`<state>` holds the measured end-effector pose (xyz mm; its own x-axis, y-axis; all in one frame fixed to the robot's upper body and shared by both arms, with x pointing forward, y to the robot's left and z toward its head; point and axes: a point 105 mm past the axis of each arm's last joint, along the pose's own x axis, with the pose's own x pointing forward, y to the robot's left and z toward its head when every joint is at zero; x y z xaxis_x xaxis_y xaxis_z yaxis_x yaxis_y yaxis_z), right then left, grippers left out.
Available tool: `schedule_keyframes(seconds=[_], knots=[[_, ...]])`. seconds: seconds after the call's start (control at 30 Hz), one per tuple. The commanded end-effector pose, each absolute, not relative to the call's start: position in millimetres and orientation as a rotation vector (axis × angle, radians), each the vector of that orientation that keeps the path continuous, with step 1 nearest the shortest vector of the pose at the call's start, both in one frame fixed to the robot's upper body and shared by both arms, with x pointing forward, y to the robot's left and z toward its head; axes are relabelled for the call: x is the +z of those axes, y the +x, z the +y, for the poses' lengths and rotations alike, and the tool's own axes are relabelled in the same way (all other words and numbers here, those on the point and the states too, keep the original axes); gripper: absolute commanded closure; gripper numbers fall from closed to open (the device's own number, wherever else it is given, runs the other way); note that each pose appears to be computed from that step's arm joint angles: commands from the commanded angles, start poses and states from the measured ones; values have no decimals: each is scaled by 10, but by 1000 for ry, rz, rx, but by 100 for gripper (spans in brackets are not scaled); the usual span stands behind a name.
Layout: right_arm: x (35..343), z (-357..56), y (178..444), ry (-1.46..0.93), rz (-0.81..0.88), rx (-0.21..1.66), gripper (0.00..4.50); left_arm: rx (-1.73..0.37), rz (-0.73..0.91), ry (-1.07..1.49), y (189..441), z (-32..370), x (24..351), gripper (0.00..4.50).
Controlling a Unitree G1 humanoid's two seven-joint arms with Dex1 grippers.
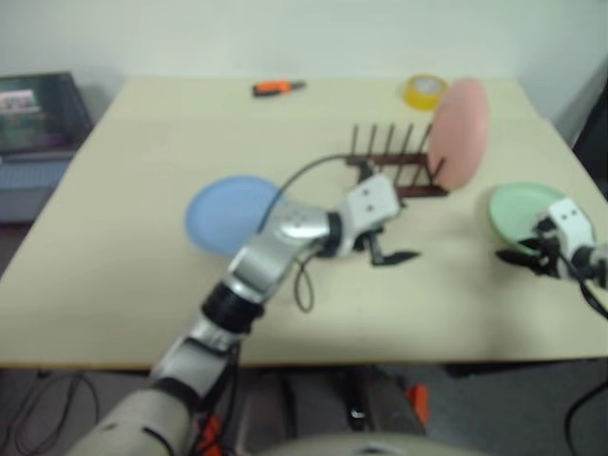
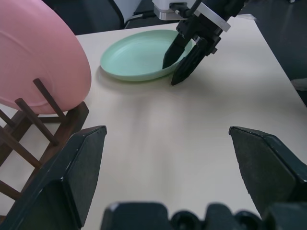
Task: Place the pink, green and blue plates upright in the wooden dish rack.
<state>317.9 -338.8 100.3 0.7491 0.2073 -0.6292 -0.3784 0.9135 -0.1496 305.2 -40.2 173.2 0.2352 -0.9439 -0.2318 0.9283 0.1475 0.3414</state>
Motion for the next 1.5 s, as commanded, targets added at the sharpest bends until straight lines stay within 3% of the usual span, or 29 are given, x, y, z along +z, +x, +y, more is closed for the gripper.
schedule_keyframes(seconds=[0.03, 0.17, 0.4, 0.83, 1.13, 1.5], knots=[[1091, -3365, 3234, -304, 617, 331, 317, -1339, -106, 464, 3020, -402, 1873, 0], [1082, -3364, 3235, -304, 618, 332, 448, -1334, -106, 465, 3027, -396, 1876, 0], [1179, -3382, 3237, -317, 593, 321, 448, -1316, -111, 466, 3072, -359, 1906, 0], [1918, -3683, 3196, -289, 376, 172, 448, -1217, -186, 460, 3261, -105, 2201, 0], [2749, -3570, 3234, -296, 122, 183, 448, -1139, -169, 456, 3397, 127, 2222, 0], [3716, -2848, 3176, -186, -248, 425, 448, -1049, -190, 397, 3432, 326, 2270, 0]])
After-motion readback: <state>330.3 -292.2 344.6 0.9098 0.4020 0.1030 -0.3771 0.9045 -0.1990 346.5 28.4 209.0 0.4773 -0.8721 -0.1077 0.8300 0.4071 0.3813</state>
